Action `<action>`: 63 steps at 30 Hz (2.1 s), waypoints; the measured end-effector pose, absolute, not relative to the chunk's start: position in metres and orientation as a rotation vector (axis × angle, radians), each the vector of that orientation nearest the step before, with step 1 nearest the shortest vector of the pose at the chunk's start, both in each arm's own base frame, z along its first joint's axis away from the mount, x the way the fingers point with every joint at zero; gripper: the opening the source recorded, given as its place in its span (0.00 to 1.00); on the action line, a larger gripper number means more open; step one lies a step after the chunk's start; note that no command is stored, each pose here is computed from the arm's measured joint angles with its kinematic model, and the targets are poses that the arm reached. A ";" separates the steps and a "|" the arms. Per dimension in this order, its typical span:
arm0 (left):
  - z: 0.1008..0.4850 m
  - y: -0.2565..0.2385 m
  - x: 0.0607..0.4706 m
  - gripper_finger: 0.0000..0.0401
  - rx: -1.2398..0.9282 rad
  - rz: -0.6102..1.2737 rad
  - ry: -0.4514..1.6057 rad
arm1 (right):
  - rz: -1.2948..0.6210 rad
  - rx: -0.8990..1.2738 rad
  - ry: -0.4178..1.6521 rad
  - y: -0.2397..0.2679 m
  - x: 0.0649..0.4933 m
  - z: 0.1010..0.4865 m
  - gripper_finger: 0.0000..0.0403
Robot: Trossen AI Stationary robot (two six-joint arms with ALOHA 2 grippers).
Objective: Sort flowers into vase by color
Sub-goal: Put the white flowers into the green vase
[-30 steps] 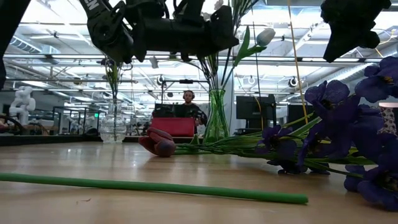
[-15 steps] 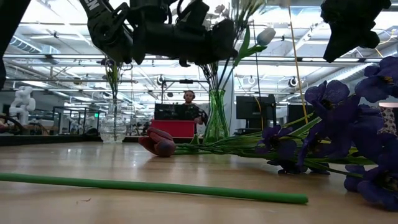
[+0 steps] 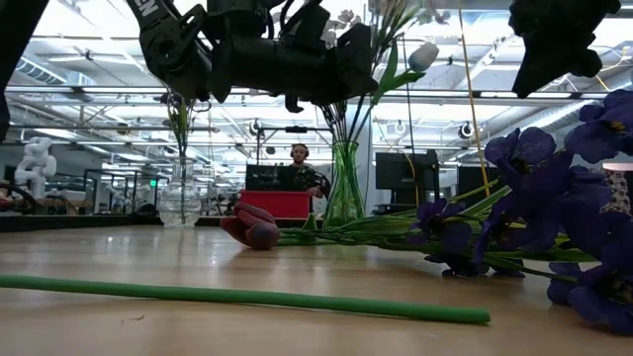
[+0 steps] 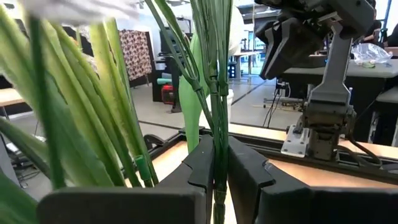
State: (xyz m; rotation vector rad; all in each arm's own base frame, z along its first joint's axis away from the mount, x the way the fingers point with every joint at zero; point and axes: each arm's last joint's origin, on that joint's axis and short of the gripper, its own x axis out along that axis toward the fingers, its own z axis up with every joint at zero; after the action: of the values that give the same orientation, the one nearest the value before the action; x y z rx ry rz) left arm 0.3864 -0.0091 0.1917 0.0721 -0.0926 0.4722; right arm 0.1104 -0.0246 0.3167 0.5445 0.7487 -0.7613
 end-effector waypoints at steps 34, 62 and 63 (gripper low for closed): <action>0.195 -0.014 0.387 0.10 0.063 0.410 -0.129 | -0.123 0.459 0.384 0.018 0.198 0.277 0.01; 0.195 -0.024 0.386 0.10 0.067 0.355 -0.131 | -0.231 0.261 0.147 0.018 0.248 0.272 0.23; 0.195 -0.024 0.386 0.10 0.067 0.355 -0.131 | -0.247 0.259 0.144 0.018 0.248 0.272 0.24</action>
State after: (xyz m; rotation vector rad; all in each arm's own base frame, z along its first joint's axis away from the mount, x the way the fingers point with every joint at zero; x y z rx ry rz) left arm 0.3864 -0.0241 0.1948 0.0672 -0.1307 0.3547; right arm 0.2479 0.0180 0.2724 0.2591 0.1443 -0.2470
